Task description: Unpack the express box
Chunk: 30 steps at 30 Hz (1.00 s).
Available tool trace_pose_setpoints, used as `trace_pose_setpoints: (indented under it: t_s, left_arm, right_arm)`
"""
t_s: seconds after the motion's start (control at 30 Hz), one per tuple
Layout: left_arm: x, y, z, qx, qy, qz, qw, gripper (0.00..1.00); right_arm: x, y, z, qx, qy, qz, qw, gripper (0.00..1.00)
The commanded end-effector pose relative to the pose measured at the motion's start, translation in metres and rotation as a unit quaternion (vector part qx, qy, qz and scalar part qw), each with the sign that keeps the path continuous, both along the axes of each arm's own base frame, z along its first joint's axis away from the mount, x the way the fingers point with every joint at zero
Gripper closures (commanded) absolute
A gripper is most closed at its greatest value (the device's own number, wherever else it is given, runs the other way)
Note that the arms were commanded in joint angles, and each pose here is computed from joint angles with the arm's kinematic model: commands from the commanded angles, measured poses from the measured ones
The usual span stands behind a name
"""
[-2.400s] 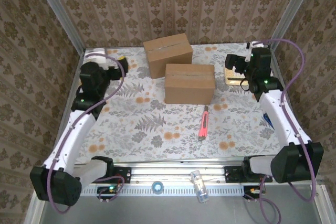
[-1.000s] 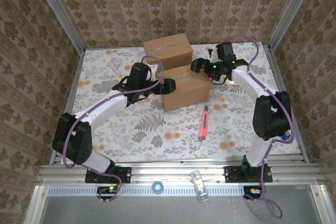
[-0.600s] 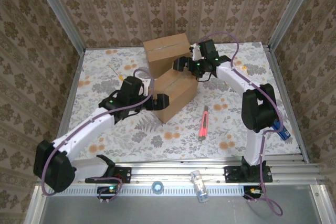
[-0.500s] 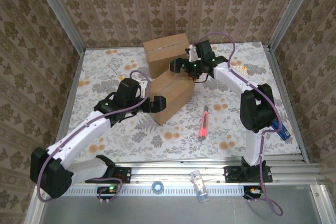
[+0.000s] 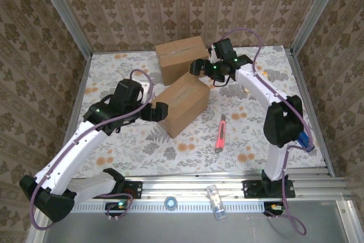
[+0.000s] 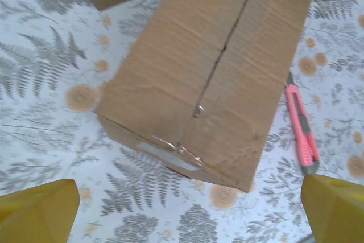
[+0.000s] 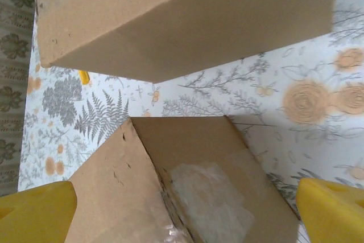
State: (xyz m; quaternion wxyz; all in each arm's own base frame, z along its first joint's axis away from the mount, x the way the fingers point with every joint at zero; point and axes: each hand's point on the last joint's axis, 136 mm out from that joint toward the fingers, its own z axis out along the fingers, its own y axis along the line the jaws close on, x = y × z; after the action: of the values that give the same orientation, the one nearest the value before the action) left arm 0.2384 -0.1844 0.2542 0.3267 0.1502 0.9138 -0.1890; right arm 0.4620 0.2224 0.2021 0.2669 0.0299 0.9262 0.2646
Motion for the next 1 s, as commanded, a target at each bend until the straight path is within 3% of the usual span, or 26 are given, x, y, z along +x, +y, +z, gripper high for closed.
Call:
trace_pose_setpoints:
  t_s: [0.0, 0.23, 0.43, 0.63, 0.97]
  left_arm:
    - [0.022, 0.017, 0.007, 0.065, -0.023, 0.01, 0.998, 0.0]
    - [0.084, -0.022, 0.0, -0.032, 0.002, -0.027, 0.999, 0.0]
    - [0.106, -0.052, -0.013, -0.072, 0.011, -0.06, 0.996, 0.0]
    - [0.104, -0.055, -0.039, -0.077, 0.039, -0.062, 0.994, 0.0]
    - [0.063, -0.044, -0.056, -0.091, 0.061, -0.061, 0.992, 0.0]
  right_arm:
    - [-0.025, -0.03, 0.021, -0.034, -0.014, -0.051, 0.998, 0.0]
    - [-0.07, -0.035, 0.006, 0.008, 0.022, -0.094, 0.995, 0.0]
    - [-0.08, -0.013, -0.007, 0.076, 0.043, -0.087, 0.992, 0.0]
    - [-0.072, 0.011, -0.014, 0.121, 0.052, -0.07, 0.989, 0.0]
    - [-0.052, 0.045, -0.017, 0.161, 0.052, -0.041, 0.985, 0.0]
